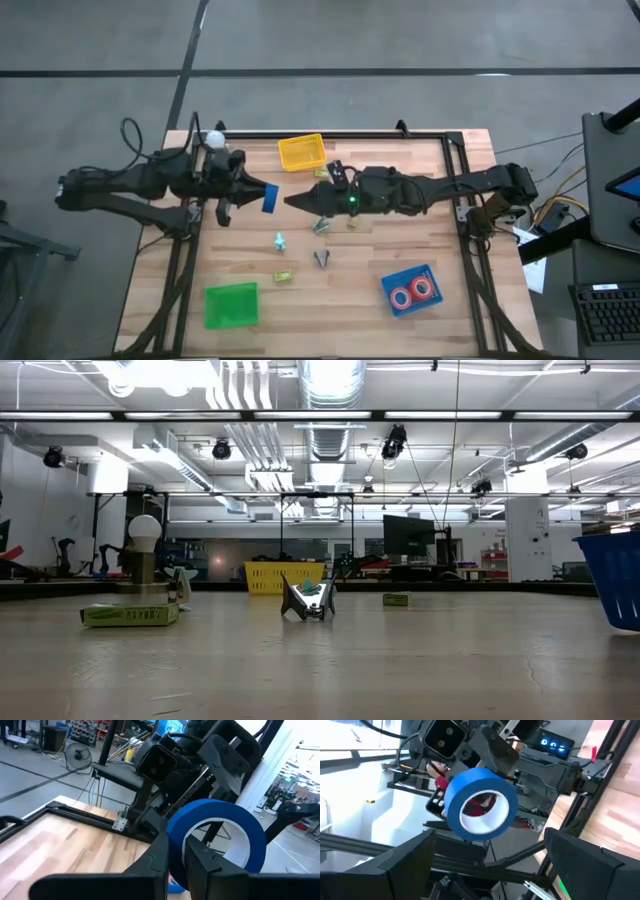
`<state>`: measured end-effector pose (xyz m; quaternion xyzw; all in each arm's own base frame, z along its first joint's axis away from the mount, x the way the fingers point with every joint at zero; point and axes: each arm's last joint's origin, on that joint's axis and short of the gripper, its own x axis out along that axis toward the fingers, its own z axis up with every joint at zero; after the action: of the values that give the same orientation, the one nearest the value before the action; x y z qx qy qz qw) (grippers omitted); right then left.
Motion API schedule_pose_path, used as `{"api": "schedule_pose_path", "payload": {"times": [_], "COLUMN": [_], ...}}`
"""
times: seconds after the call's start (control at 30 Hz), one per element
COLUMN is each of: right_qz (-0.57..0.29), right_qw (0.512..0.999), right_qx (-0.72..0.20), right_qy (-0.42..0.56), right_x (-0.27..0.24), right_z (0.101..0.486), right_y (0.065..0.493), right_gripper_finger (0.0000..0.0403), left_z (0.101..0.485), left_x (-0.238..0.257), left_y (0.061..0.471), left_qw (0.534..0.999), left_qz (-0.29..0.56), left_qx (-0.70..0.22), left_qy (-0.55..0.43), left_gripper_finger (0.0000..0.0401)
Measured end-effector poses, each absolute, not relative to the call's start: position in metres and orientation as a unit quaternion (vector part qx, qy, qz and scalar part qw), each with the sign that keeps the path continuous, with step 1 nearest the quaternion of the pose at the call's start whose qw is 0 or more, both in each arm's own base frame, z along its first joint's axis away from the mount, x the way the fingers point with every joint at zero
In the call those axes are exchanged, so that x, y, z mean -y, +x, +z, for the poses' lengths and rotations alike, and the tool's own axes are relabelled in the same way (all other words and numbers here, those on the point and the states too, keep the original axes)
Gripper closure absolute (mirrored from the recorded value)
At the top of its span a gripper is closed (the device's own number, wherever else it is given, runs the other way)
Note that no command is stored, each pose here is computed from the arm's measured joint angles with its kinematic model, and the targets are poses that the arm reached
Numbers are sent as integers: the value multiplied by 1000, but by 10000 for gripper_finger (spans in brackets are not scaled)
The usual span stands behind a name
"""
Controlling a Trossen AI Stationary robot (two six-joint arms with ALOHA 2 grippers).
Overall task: Pick and place Stapler, Stapler remover, tape
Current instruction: Put the blue tape into the blue basket
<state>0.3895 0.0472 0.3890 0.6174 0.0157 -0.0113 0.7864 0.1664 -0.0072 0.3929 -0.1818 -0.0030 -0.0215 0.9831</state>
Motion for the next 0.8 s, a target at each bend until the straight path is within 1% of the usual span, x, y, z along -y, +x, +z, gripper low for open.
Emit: {"api": "schedule_pose_path", "payload": {"times": [0.1, 0.2, 0.37, 0.53, 0.8], "right_qz": [-8, -5, 18, 29, 28], "right_qw": [779, 773, 770, 768, 769], "right_qx": [-19, -16, 11, 32, 32], "right_qy": [626, 634, 638, 638, 638], "right_x": [-45, -44, -42, -39, -38], "right_z": [389, 389, 396, 400, 399], "right_y": [390, 390, 390, 390, 390], "right_gripper_finger": [39, 39, 39, 39, 39], "left_z": [393, 398, 399, 409, 409], "left_x": [7, 7, 8, 8, 9], "left_y": [174, 182, 192, 196, 201], "left_qw": [984, 986, 988, 985, 984], "left_qz": [-11, -11, -11, -21, -24], "left_qx": [-2, 13, 15, 69, 74], "left_qy": [-178, -167, -156, -157, -159], "left_gripper_finger": [364, 364, 364, 364, 364]}}
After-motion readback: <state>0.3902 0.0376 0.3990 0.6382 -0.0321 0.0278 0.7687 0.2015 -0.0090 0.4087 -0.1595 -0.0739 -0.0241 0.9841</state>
